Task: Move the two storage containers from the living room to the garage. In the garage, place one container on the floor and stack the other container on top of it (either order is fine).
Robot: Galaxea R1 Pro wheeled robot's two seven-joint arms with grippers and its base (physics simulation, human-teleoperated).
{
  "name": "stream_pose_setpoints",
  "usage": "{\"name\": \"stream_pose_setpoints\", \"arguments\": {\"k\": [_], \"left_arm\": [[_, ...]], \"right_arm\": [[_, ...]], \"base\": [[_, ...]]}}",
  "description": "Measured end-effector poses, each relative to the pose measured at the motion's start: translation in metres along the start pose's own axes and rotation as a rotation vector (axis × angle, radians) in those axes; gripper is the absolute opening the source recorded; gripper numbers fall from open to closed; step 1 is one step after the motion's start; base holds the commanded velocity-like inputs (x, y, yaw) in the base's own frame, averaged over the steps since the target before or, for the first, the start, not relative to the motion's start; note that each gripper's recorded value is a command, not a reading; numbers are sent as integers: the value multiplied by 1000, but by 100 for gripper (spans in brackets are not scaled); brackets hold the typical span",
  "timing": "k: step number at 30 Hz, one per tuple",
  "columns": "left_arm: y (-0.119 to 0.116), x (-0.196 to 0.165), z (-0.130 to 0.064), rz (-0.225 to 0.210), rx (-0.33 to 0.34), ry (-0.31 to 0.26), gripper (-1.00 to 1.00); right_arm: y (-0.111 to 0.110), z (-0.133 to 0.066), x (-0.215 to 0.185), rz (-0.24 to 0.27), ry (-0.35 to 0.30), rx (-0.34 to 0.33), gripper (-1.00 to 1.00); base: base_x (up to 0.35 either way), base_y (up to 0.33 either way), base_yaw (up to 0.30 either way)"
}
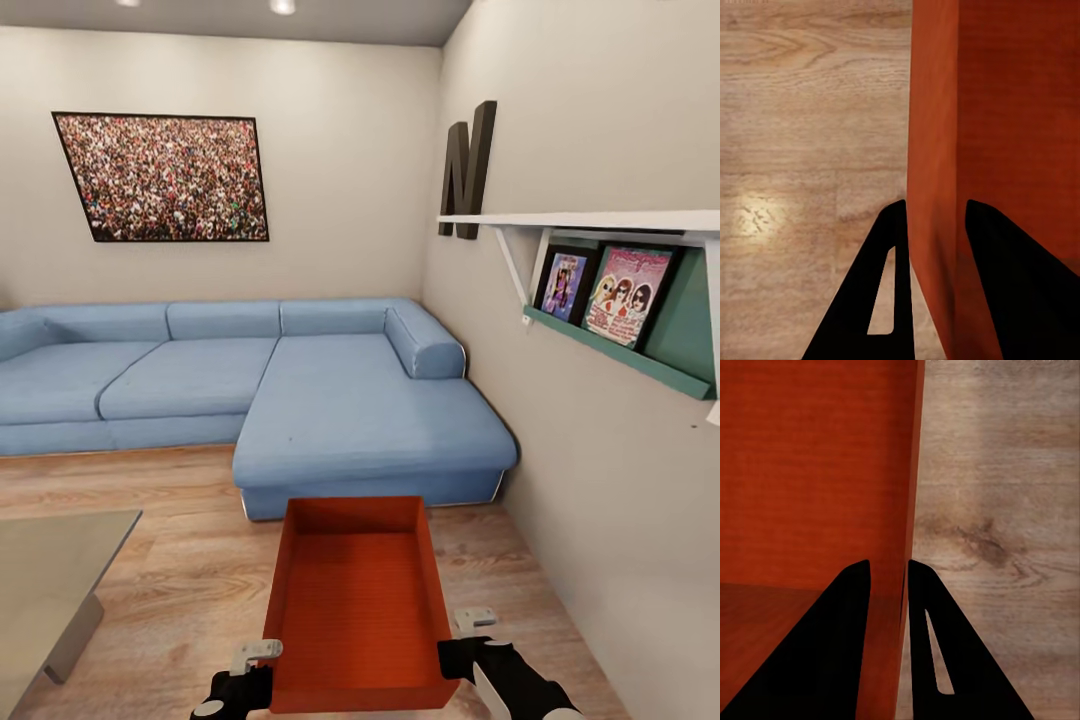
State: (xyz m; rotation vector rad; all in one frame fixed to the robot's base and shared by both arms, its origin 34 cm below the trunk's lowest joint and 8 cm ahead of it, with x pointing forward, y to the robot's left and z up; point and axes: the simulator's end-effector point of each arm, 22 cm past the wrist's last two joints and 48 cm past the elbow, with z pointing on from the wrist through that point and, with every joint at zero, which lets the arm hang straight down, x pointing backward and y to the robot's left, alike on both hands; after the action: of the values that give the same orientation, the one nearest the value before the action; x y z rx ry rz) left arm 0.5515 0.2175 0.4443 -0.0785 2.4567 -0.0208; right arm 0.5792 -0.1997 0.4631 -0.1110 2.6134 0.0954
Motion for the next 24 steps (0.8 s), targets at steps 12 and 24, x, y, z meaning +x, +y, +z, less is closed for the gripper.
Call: {"name": "stream_pose_setpoints", "arguments": {"k": [12,24], "left_arm": [[-1,-17,-16,0,0,0,-100],[-3,-22,-20,4,4,-1,-100]], "right_arm": [[1,-18,-12,4,4,0,-100],[2,-23,-21,-7,-31,-2,-100]], "base": [[0,0,0],[0,0,0]]}}
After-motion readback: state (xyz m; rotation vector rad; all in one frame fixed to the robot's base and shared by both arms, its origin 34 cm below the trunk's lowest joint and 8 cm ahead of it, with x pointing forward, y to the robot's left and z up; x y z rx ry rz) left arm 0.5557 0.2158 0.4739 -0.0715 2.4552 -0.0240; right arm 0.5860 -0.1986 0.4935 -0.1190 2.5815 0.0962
